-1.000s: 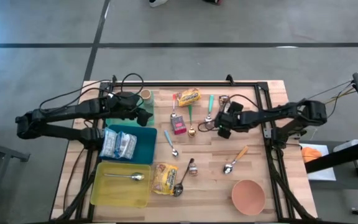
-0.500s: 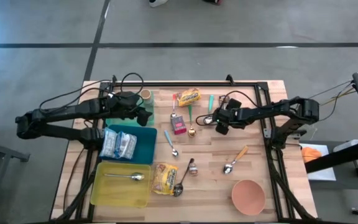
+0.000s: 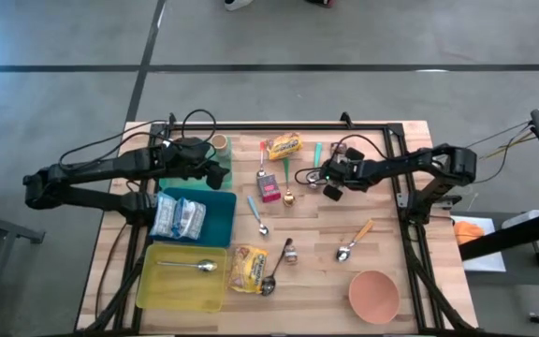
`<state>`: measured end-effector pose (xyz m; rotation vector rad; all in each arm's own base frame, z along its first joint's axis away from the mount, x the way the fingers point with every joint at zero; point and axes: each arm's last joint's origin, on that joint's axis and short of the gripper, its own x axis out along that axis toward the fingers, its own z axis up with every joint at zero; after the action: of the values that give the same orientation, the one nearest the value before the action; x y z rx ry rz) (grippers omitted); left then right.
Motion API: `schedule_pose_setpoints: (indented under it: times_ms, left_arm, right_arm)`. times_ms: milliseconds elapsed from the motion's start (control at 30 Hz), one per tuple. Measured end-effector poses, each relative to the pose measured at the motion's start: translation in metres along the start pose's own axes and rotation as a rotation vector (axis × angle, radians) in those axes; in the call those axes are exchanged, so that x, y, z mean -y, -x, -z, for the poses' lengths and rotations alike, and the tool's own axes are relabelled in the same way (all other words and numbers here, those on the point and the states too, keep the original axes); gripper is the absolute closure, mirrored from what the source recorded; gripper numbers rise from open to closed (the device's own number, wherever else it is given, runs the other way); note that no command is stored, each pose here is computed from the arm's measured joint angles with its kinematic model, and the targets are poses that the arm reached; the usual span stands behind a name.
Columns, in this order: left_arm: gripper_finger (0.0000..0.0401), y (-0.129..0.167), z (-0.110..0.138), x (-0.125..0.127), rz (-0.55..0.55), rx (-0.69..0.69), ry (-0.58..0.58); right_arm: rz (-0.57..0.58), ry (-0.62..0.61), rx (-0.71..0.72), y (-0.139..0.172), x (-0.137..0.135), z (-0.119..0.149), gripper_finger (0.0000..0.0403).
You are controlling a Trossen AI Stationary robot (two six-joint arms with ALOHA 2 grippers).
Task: Pick & Place Food Item
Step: Put the orange seasoning bag into the light blue bin
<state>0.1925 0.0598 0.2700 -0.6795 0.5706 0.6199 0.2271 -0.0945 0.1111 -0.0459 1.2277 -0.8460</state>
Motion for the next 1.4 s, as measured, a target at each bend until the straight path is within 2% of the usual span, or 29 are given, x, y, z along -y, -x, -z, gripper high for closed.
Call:
schedule_pose_setpoints:
  times_ms: [100,267,467,700,967,1300,1400]
  left_arm:
    - [0.0130,0.000,0.000,0.000,0.000,0.000,0.000]
    - [0.0130,0.000,0.000,0.000,-0.001,-0.001,0.019]
    - [0.0130,0.000,0.000,0.000,-0.001,-0.002,0.045]
    - [0.0130,0.000,0.000,0.000,-0.001,-0.002,0.037]
    - [0.0130,0.000,0.000,0.000,-0.005,0.001,-0.001]
    - [0.0130,0.000,0.000,0.000,0.000,0.005,-0.005]
    - [0.0130,0.000,-0.002,0.002,0.042,0.006,-0.005]
  right_arm:
    - [-0.011,-0.019,-0.003,0.000,0.000,0.000,0.0389]
    - [-0.031,-0.102,0.000,0.005,0.003,0.001,0.0395]
    - [-0.118,-0.257,0.038,0.026,0.012,-0.001,0.0395]
    - [-0.403,-0.394,0.093,0.060,0.024,-0.003,0.0395]
    - [-0.657,-0.501,0.110,0.089,0.034,0.001,0.0395]
    - [-0.901,-0.611,0.219,0.125,0.045,0.001,0.0395]
    - [-0.937,-0.625,0.255,0.132,0.045,0.001,0.0395]
